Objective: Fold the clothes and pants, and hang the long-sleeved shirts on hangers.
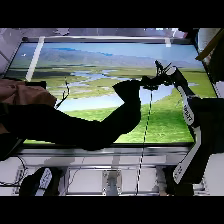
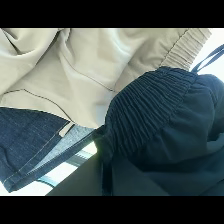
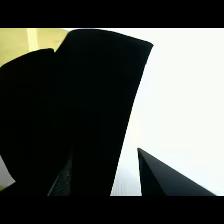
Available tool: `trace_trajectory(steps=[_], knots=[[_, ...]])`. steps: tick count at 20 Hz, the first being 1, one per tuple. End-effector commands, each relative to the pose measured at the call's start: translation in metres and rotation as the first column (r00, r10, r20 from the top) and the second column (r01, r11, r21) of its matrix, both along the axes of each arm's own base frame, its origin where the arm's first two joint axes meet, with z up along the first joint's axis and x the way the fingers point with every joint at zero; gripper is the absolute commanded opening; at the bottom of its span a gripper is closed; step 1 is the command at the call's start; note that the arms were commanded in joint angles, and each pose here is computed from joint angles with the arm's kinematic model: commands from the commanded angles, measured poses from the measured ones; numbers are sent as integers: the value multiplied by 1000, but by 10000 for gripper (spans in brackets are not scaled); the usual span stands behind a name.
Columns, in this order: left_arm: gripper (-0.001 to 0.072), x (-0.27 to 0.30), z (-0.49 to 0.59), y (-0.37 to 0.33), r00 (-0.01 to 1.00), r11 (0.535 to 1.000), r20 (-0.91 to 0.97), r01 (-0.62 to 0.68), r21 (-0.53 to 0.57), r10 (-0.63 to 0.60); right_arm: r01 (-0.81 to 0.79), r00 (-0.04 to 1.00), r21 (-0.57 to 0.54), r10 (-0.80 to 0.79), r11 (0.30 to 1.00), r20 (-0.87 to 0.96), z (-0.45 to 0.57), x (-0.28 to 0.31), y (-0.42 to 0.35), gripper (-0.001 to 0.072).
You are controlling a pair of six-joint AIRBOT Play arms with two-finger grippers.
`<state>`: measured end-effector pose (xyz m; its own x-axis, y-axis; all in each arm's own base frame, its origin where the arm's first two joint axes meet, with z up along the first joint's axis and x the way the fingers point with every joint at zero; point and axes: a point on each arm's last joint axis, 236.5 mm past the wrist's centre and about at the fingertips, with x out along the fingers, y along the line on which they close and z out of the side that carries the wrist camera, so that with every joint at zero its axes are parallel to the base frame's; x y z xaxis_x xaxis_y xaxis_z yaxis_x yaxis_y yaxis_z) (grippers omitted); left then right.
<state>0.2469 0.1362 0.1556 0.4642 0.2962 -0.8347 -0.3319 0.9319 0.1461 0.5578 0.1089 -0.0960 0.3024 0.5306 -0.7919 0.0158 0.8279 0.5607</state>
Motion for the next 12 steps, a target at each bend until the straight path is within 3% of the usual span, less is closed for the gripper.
trace_trajectory(steps=[1, 6, 8, 11, 12], knots=[[22, 0, 0, 0, 1000, 1000, 0, -1, 1, 1, -18, 1000, 24, 19, 1000, -25, -11, -4, 18, 437], [22, 0, 0, 0, 1000, 1000, 0, -1, 1, 1, -61, 998, 13, 61, 998, 12, -10, -4, 51, 403], [22, 0, 0, 0, 1000, 1000, -1, -1, 1, 1, -82, 996, 11, 82, 997, 19, -10, -6, 64, 322], [22, 0, 0, 0, 1000, 1000, -1, -1, 1, 1, -97, 995, 7, 97, 995, 20, -10, -8, 71, 51], [22, 0, 0, 0, 1000, 1000, -1, -1, 1, 1, -95, 995, 5, 95, 995, 21, -7, -8, 67, 10]])
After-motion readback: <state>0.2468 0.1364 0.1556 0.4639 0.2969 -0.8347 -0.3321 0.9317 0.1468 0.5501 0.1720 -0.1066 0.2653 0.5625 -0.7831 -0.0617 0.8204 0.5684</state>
